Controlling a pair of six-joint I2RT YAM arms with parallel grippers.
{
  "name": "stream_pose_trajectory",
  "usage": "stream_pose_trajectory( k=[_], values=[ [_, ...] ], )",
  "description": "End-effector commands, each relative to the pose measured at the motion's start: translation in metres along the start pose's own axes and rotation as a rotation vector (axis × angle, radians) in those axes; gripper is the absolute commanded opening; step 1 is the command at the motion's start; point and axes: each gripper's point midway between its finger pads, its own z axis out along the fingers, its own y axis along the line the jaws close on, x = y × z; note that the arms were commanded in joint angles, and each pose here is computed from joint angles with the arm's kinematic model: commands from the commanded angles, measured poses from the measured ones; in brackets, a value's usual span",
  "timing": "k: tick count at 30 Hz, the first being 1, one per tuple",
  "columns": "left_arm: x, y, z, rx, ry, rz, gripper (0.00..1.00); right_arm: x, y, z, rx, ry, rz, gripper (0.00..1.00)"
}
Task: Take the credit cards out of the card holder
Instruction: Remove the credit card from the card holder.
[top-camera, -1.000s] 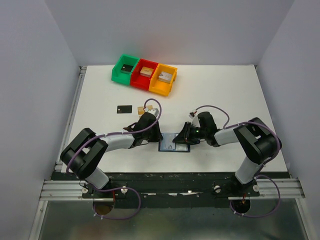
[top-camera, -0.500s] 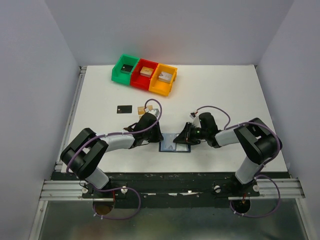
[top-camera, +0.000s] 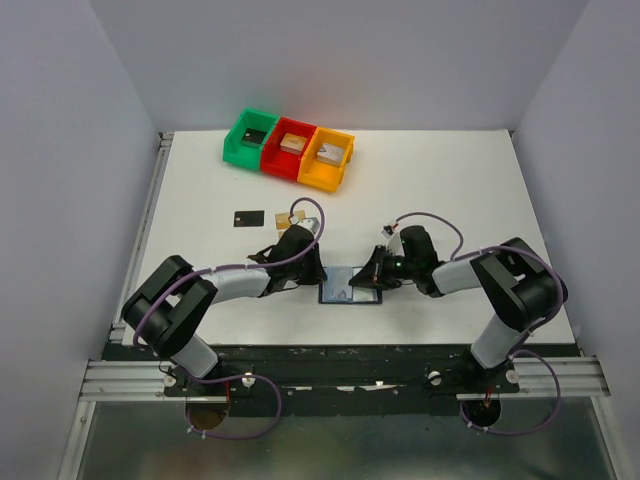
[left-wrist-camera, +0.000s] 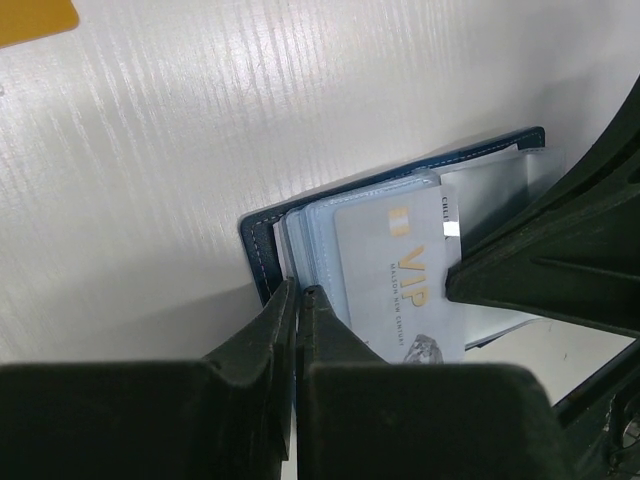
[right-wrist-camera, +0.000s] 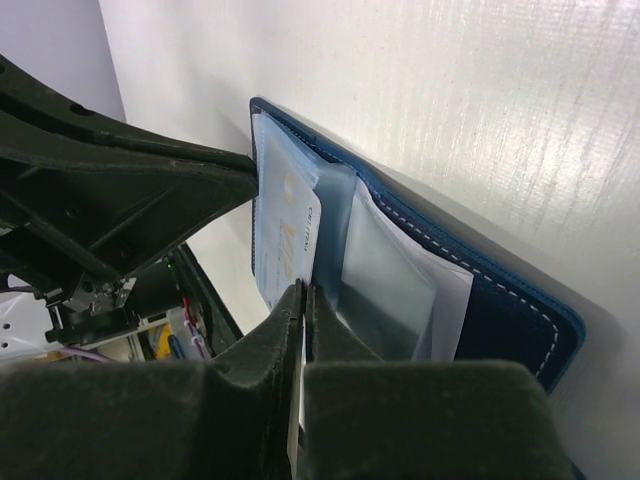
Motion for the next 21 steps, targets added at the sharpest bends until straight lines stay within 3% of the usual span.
stream_pose_trajectory(
  k=[1, 7, 21],
  values=[
    [0.006, 0.005, 0.004, -0.030, 0.030, 0.012, 0.08, -0.002, 0.006, -0.006, -0.015, -0.005, -0.036, 0.06],
    [0.007, 0.004, 0.004, -0.028, 0.035, 0.016, 0.00, -0.006, 0.007, -0.013, 0.021, -0.018, -0.080, 0.00],
    [0.008, 0.007, 0.005, -0.042, 0.044, 0.014, 0.00, -0.010, -0.005, -0.020, 0.118, -0.038, -0.094, 0.00]
  ],
)
